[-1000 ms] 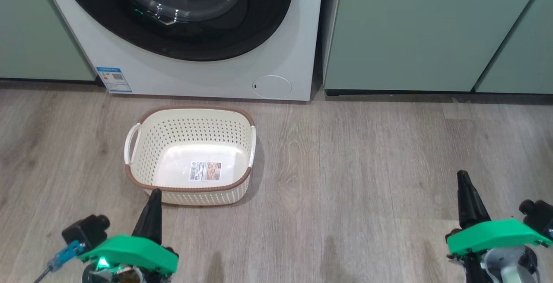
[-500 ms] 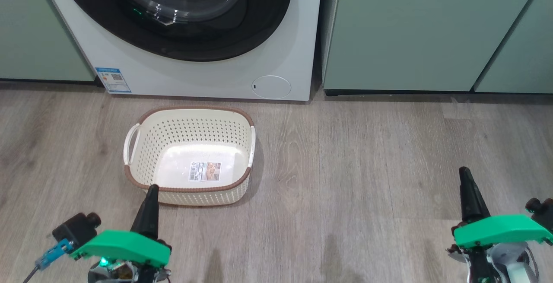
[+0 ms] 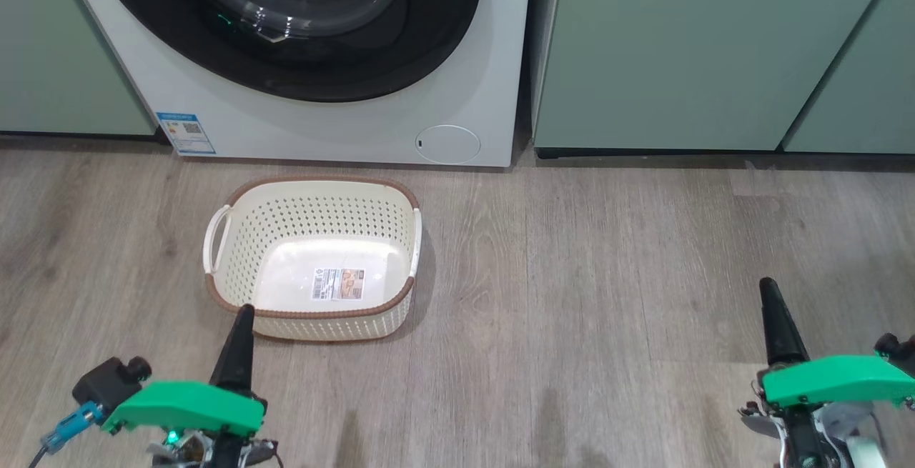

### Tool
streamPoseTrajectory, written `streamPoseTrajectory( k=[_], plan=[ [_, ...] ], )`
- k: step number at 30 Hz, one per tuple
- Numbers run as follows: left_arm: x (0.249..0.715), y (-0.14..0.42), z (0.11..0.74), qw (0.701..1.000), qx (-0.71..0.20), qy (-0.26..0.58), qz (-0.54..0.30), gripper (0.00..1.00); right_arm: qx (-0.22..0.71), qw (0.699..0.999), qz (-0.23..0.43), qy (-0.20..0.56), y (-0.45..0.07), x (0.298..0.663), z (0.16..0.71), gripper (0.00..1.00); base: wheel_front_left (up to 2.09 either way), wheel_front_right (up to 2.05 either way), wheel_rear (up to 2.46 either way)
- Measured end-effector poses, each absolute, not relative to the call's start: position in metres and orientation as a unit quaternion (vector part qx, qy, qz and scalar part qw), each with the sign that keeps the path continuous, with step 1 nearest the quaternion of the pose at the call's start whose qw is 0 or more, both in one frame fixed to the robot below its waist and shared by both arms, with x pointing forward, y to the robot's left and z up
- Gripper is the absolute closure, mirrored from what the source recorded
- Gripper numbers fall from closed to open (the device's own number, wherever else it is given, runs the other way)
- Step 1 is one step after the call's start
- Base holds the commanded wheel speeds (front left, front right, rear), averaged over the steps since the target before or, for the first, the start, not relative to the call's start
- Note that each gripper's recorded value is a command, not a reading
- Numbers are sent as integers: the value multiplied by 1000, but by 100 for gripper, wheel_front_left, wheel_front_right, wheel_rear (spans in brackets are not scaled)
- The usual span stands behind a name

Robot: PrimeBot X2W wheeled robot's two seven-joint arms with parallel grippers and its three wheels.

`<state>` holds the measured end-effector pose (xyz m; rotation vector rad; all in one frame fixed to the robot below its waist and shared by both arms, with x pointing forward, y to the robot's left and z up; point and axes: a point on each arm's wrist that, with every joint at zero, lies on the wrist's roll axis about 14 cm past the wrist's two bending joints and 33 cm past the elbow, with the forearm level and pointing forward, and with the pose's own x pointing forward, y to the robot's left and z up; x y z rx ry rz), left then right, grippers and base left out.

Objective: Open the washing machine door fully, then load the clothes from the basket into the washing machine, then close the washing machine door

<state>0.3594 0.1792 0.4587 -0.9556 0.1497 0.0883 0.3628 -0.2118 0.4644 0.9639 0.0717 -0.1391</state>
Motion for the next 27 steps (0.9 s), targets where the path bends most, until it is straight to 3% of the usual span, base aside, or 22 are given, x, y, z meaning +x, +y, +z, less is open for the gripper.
streamPoseTrajectory(
  k=[27],
  plan=[
    [365,182,462,806,-587,68,42,100,586,807,-61,33,-210,367,468,100,0,0,0]
  ],
)
